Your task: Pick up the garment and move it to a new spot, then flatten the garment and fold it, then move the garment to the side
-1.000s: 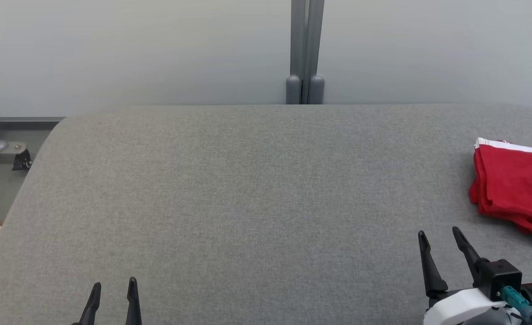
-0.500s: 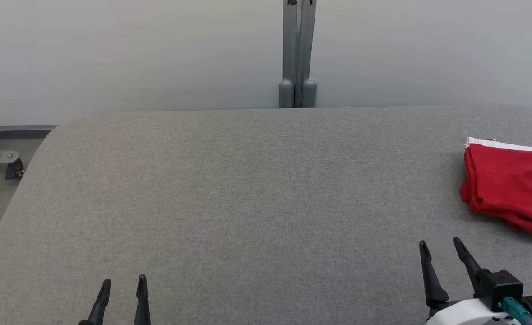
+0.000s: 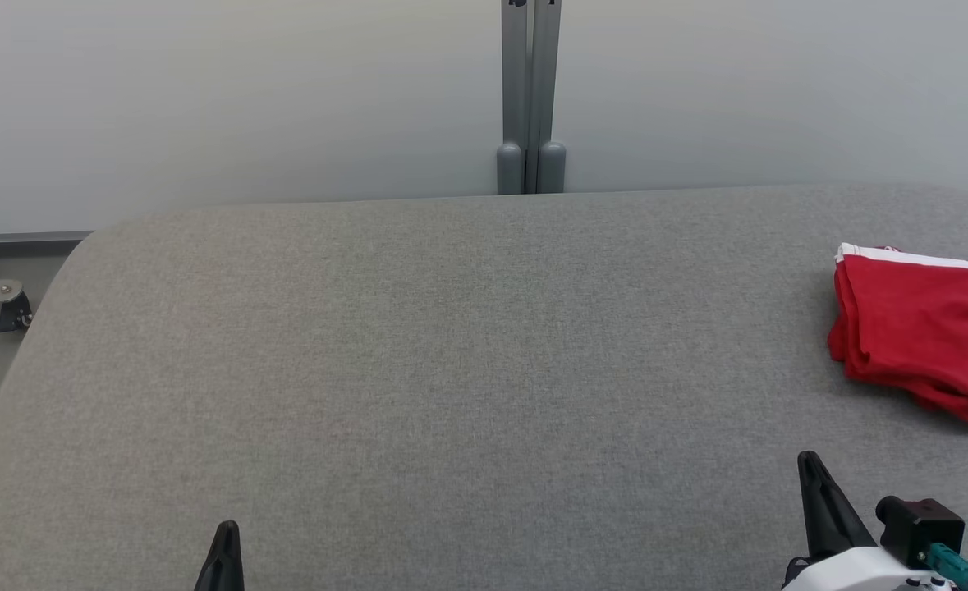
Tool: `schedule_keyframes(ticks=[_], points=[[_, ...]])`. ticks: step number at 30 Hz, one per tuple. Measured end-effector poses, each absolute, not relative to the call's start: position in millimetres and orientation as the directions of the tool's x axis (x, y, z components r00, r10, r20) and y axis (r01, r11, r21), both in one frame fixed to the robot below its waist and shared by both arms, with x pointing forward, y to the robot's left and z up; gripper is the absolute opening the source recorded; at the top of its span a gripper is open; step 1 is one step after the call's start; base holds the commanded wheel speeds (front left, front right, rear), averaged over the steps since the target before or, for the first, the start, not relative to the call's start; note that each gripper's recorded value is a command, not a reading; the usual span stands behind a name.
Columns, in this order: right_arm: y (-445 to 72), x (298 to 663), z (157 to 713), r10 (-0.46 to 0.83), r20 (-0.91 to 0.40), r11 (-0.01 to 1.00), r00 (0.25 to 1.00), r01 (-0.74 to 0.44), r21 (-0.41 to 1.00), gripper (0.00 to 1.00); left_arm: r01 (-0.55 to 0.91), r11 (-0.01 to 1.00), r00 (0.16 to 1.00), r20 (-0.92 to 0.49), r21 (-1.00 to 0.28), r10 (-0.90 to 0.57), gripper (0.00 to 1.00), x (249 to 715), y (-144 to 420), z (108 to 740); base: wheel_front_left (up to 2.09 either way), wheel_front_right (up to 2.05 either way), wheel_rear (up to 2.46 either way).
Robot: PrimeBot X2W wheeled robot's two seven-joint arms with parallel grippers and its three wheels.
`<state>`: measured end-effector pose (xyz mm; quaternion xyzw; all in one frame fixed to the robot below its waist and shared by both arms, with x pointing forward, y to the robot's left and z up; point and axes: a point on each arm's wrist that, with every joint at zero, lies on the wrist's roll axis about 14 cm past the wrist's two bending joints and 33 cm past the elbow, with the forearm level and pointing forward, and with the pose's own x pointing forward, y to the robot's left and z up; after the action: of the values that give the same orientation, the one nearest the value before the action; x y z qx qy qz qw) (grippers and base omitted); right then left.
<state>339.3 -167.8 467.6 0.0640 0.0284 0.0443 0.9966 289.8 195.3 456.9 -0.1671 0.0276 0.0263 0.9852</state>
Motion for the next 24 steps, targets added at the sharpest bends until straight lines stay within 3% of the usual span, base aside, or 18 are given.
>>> schedule_keyframes(ticks=[24], points=[[-182,354,475,0.013,-0.062,0.849,0.998,0.022,0.528,0.0,-0.113,0.757,0.994,-0.082,-0.643,0.079,0.0,315,204,464,0.0,0.0,0.0]])
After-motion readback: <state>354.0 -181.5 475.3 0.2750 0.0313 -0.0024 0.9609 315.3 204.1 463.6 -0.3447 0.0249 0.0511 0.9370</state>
